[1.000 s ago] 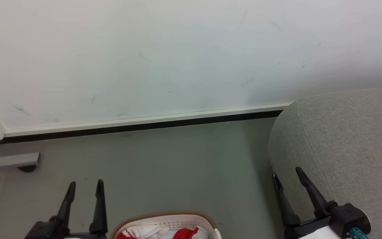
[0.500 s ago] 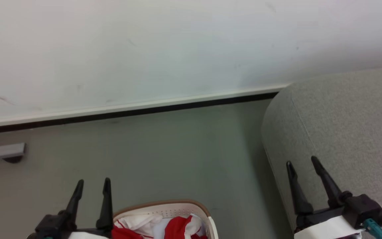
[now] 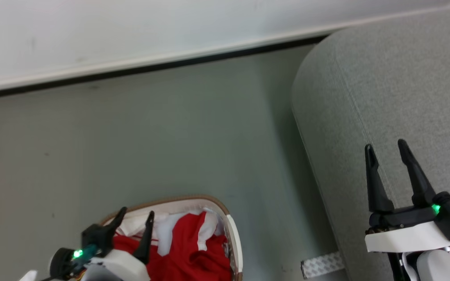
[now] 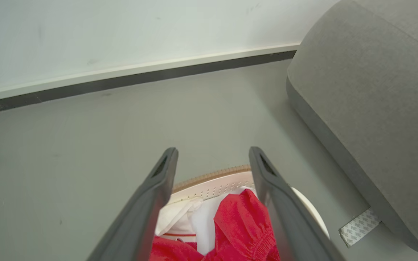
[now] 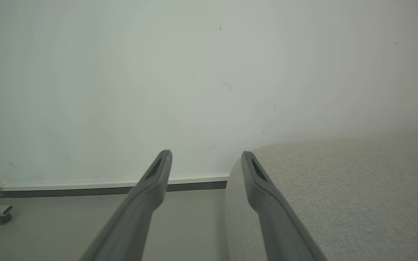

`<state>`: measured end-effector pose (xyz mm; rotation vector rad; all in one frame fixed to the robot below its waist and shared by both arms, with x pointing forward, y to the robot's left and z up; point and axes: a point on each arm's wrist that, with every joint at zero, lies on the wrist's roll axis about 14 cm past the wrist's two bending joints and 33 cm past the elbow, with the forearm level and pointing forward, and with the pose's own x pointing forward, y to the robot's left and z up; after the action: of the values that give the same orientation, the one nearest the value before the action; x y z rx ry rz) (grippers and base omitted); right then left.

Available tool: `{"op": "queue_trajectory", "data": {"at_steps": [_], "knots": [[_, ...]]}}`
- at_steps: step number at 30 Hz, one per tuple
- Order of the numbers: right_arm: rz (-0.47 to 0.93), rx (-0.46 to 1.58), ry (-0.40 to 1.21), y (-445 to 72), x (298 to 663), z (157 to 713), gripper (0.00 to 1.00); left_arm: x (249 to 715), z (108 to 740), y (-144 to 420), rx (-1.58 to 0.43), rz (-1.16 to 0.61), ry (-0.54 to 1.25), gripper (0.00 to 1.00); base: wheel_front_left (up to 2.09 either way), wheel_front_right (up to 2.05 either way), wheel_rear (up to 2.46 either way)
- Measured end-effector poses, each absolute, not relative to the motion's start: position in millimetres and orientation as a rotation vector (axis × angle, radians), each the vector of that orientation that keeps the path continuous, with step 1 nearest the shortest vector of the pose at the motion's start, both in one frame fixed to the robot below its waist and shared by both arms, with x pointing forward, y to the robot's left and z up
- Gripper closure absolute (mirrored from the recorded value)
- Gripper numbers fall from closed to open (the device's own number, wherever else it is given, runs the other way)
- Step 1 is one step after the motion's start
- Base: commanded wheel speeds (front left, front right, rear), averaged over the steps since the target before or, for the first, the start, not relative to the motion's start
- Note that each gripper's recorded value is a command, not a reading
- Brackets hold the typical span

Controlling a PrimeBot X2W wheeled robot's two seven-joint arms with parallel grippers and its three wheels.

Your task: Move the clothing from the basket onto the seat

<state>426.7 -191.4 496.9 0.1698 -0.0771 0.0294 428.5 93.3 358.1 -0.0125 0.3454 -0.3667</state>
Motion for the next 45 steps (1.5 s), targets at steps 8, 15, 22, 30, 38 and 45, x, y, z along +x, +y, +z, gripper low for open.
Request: {"op": "queue_trajectory", "data": {"at_steps": [8,15,22,30,38,45], "knots": [[-0.02,0.153,-0.031,-210,447,472,0.0,408,286,25,-0.026,-0.632,0.61,0.0,0.0,0.0,0.0],[-0.026,0.159,0.007,-213,460,451,0.0,406,245,11,-0.029,-0.734,0.767,0.0,0.0,0.0,0.0],[-0.042,0.169,0.068,-218,465,424,0.0,391,195,-2,0.022,-0.833,0.978,0.0,0.0,0.0,0.0],[-0.04,0.174,0.144,-217,471,388,0.0,391,143,-3,0.11,-0.921,1.127,0.0,0.0,0.0,0.0],[-0.048,0.174,0.198,-220,474,363,0.0,372,104,-2,0.155,-0.955,1.269,0.63,0.0,0.0,0.0],[-0.052,0.175,0.165,-223,474,380,0.0,365,115,-10,0.151,-0.981,1.265,1.0,0.0,0.0,0.0]]}}
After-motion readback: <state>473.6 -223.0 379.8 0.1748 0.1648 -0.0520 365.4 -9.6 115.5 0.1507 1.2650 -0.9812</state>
